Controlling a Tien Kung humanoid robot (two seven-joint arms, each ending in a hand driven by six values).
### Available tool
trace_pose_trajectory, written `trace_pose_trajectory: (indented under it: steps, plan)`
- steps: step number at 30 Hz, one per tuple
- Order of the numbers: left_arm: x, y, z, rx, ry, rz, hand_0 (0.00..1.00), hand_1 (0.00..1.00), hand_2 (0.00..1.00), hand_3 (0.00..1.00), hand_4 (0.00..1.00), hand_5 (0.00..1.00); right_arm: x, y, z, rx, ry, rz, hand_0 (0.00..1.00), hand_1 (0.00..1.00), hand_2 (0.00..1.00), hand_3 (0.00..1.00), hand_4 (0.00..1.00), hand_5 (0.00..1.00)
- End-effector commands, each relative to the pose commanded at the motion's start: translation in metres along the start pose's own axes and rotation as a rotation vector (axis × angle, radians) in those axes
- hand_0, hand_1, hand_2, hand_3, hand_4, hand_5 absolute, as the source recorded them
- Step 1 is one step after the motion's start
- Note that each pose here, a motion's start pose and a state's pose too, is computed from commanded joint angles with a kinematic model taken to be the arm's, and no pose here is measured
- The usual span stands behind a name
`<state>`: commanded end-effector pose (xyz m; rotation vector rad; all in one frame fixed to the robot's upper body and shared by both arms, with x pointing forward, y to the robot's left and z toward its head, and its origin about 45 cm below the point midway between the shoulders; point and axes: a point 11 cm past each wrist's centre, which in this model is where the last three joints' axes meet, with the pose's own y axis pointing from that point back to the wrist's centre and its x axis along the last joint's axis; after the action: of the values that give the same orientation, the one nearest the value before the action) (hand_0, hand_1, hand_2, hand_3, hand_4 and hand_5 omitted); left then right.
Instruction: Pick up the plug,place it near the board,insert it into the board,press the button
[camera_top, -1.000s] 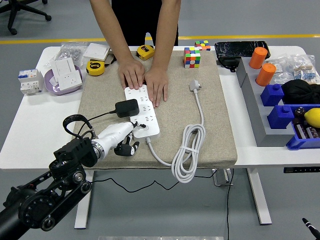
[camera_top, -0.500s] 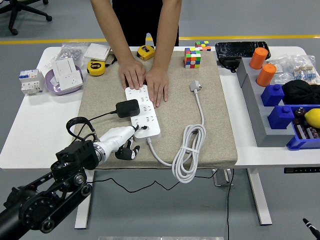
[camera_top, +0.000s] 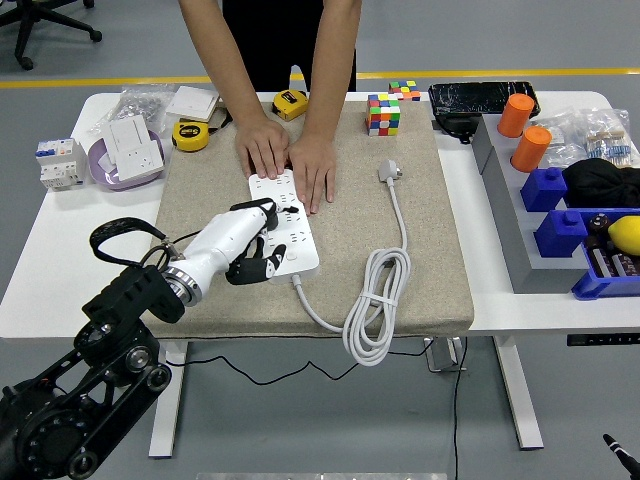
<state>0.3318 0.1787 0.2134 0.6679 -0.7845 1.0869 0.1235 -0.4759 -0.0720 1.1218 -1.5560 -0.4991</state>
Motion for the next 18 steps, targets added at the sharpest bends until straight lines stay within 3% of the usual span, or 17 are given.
trace_pose_trajectory:
  steps: [4,5,10,11,16,17,18]
  plan:
    - [0.015,0.016,-0.009,-0.024,0.211,0.145,0.194,0.184,0.3,0.627,0.679,0.075,-0.003,0.0,0.001,-0.002,0.002,-0.005,0.951,0.903,0.85,0.869,0.998,0.998]
    - [0.017,0.019,-0.013,-0.023,0.261,0.169,0.441,0.591,0.589,0.628,0.825,0.154,-0.004,0.001,0.002,-0.003,0.002,-0.006,0.95,0.903,0.85,0.869,0.998,0.998]
    - [0.017,0.029,-0.029,-0.007,0.481,0.21,0.441,0.591,0.589,0.628,0.825,0.154,-0.006,0.001,0.006,-0.011,0.005,-0.011,0.95,0.903,0.85,0.869,0.998,0.998]
    - [0.017,0.03,-0.031,-0.009,0.52,0.217,0.729,0.83,0.799,0.767,0.936,0.297,-0.006,0.002,0.006,-0.011,0.006,-0.012,0.951,0.903,0.85,0.869,0.998,0.998]
    - [0.017,0.034,-0.036,-0.021,0.74,0.261,0.729,0.83,0.799,0.767,0.936,0.297,-0.008,0.002,0.005,-0.01,0.008,-0.016,0.951,0.903,0.85,0.869,0.998,0.998]
    - [0.016,0.034,-0.036,-0.021,0.776,0.259,0.786,0.888,0.862,0.856,0.996,0.475,-0.009,0.002,0.005,-0.01,0.009,-0.017,0.95,0.903,0.85,0.869,0.998,0.998]
    - [0.015,0.034,-0.037,-0.021,0.807,0.257,0.786,0.888,0.862,0.856,0.996,0.475,-0.009,0.002,0.005,-0.009,0.01,-0.018,0.95,0.903,0.85,0.869,0.998,0.998]
